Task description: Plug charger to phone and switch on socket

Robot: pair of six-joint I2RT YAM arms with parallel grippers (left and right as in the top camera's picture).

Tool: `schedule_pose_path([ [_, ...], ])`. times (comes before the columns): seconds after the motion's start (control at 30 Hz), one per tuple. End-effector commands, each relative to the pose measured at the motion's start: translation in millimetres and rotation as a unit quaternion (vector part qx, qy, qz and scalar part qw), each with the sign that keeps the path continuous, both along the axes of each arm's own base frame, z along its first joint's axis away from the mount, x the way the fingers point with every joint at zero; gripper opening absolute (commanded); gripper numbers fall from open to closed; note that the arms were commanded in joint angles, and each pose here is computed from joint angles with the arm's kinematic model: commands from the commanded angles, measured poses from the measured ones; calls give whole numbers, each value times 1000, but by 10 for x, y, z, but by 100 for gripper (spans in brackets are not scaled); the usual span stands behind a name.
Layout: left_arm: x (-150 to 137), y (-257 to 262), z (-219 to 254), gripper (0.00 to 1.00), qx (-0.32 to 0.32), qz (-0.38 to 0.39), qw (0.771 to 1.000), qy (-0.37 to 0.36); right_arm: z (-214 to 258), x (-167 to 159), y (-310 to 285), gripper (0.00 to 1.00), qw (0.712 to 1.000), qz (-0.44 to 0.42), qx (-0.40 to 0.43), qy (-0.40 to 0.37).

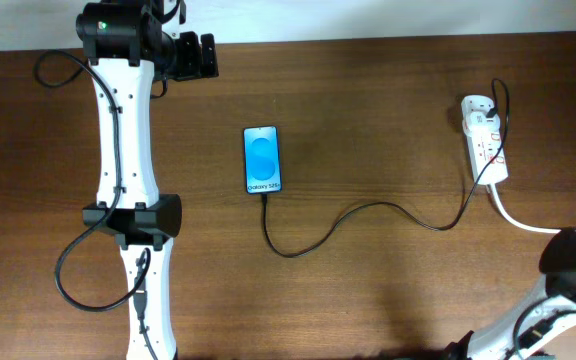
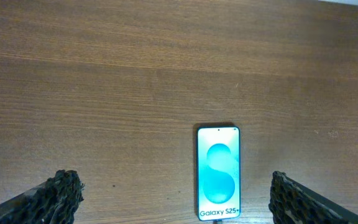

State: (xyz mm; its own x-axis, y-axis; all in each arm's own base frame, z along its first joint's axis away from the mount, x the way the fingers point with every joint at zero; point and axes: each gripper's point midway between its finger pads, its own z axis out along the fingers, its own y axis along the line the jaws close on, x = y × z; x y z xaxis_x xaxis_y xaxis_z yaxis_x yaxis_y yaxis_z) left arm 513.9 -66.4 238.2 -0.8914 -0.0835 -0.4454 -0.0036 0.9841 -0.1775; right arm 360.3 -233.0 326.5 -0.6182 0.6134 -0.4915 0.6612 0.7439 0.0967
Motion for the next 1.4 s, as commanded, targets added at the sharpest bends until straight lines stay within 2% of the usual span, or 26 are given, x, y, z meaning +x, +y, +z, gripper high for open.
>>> schedule_pose_path([
  [0.0, -40, 21, 176, 99, 3, 0, 1000, -20, 651, 49, 819, 91, 979, 176, -8, -99],
  [0.1, -40, 21, 176, 99, 3, 0, 1000, -20, 1062, -103, 1364, 93, 956, 243, -1, -165],
  [0.17, -40, 21, 176, 100, 3, 0, 1000, -20, 1355, -303, 1859, 100, 931, 302, -2, -207],
  [0.3, -40, 21, 176, 99, 3, 0, 1000, -20, 1705, -728, 2649, 98, 882, 394, 1, -258],
  [0.43, -41, 15, 176, 99, 3, 0, 1000, -20, 1874, -1081, 3096, 98, 839, 463, 7, -286],
  [0.53, -41, 15, 176, 99, 3, 0, 1000, -20, 1920, -1175, 3139, 98, 832, 470, 6, -295],
  [0.77, -41, 15, 176, 99, 3, 0, 1000, -20, 1903, -1133, 2986, 98, 844, 452, -38, -286],
  [0.87, -41, 15, 176, 99, 3, 0, 1000, -20, 1850, -1042, 2999, 98, 814, 505, -94, -270],
  [0.93, -41, 15, 176, 99, 3, 0, 1000, -20, 1842, -1049, 2994, 98, 782, 546, -149, -262],
  [1.1, -41, 15, 176, 99, 3, 0, 1000, -20, 1897, -1233, 2968, 98, 718, 597, -244, -263],
  [1.2, -41, 15, 176, 99, 3, 0, 1000, -20, 1887, -1281, 2860, 98, 717, 576, -275, -280],
  [1.37, -41, 15, 176, 99, 3, 0, 1000, -20, 1594, -1340, 2847, 98, 711, 554, -294, -316],
])
